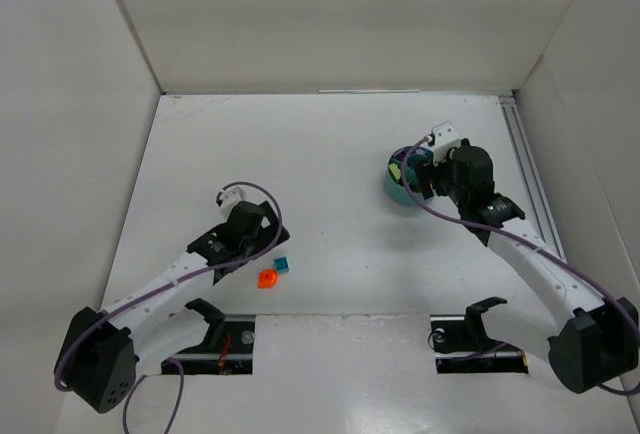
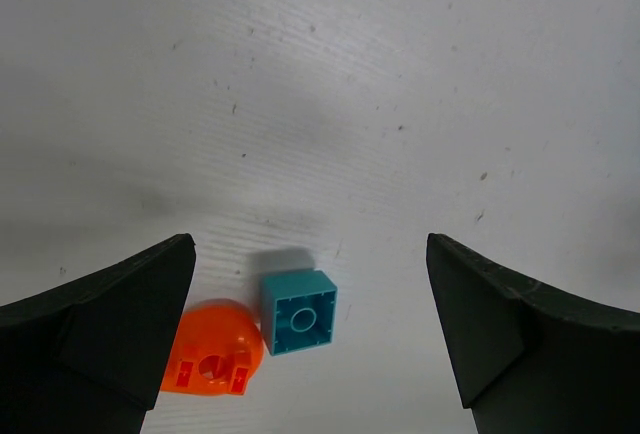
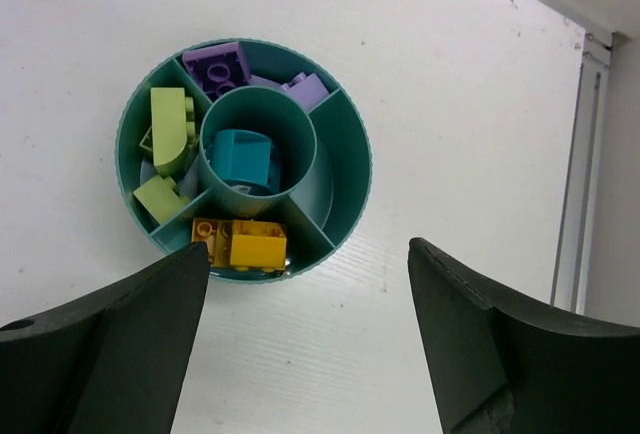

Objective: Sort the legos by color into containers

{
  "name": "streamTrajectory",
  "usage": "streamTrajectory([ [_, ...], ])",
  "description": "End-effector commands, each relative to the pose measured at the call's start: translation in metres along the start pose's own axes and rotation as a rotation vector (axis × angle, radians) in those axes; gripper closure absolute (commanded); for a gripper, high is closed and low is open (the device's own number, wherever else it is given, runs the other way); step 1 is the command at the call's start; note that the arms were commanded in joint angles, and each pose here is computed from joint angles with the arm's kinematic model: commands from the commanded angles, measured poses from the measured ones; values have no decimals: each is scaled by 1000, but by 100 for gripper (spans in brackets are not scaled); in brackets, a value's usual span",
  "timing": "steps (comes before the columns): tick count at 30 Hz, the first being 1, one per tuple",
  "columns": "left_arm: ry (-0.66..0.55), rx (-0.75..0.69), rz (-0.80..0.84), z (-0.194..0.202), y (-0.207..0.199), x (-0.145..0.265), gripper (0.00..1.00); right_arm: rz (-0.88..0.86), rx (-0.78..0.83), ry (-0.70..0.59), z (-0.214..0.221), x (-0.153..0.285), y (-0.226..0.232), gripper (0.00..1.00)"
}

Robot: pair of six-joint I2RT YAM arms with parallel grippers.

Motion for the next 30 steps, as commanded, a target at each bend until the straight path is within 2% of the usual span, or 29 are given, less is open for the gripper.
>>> streamTrajectory([
  [1,97,-36,-34,23,10,-3,0,7,22,-20,1,10,-5,15],
  [4,131,-49,-30,31,13,-6,8,5,36,-4,9,13,-5,15],
  [8,159,-113,15,41,6,-3,11,2,48,16,16,14,-5,15],
  [15,177,-186,-20,49,-1,-5,19,8,47,34,24,15,-6,15],
  [19,189,-223,-5,53,-12,-4,30,24,45,46,28,17,-9,15],
  [21,188,-248,-22,58,-15,-6,31,26,43,34,26,19,-9,15],
  [23,195,-261,-36,61,-17,-7,37,27,41,24,24,22,-10,15],
  [30,173,-289,-104,60,-31,-8,66,45,36,21,26,28,-14,15],
])
Point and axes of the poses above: each gripper's point midway between its finger pads, its own x axis back along the fingers, its own y axis along the line the jaws close on, z = x × y, the point moved 10 cm from there along x, back along the fingers, and after that the axes turned 8 degrees about -x, right-handed, at the moved point
